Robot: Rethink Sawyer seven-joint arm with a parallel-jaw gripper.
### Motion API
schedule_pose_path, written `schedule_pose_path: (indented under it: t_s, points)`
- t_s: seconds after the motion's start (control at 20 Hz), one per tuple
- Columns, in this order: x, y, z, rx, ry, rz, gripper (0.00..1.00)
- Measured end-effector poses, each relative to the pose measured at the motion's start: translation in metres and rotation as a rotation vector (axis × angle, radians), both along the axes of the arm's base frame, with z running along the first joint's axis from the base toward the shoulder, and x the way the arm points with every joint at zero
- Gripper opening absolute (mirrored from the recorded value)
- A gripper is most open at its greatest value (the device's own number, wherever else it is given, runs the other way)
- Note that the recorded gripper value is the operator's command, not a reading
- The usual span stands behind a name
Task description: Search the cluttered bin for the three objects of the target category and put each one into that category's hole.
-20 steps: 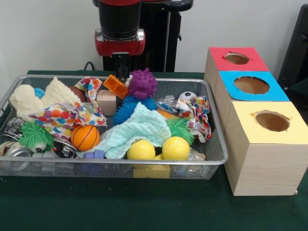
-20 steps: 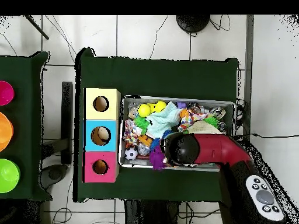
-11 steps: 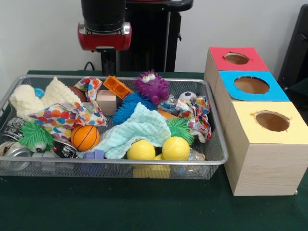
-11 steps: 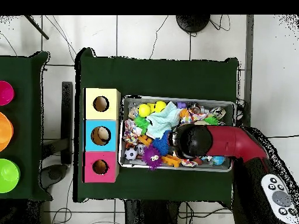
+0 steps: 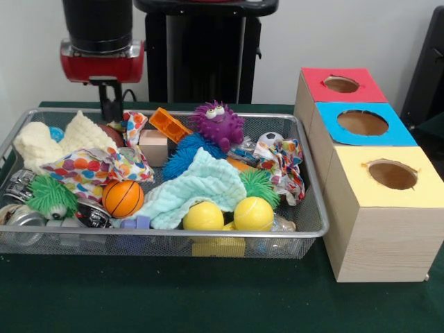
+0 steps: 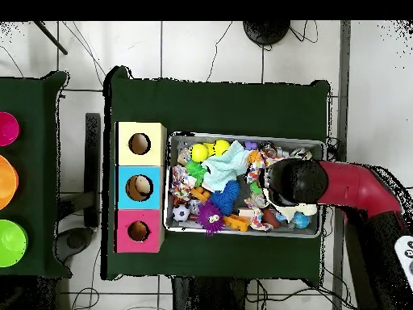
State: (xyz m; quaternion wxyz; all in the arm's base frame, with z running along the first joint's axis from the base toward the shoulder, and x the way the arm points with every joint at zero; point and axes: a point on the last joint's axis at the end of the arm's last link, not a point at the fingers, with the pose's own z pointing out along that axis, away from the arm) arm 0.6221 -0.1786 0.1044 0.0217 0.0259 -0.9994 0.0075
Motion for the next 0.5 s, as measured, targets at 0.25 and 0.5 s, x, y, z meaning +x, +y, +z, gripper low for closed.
schedule_pose_path:
  t_s: [0.25,0.5]
  points:
    - [-0.003,-0.037,-0.016,0.007,-0.009,0.003,0.0]
    - [-0.013,-0.065,-0.031,0.015,-0.005,0.011,0.0]
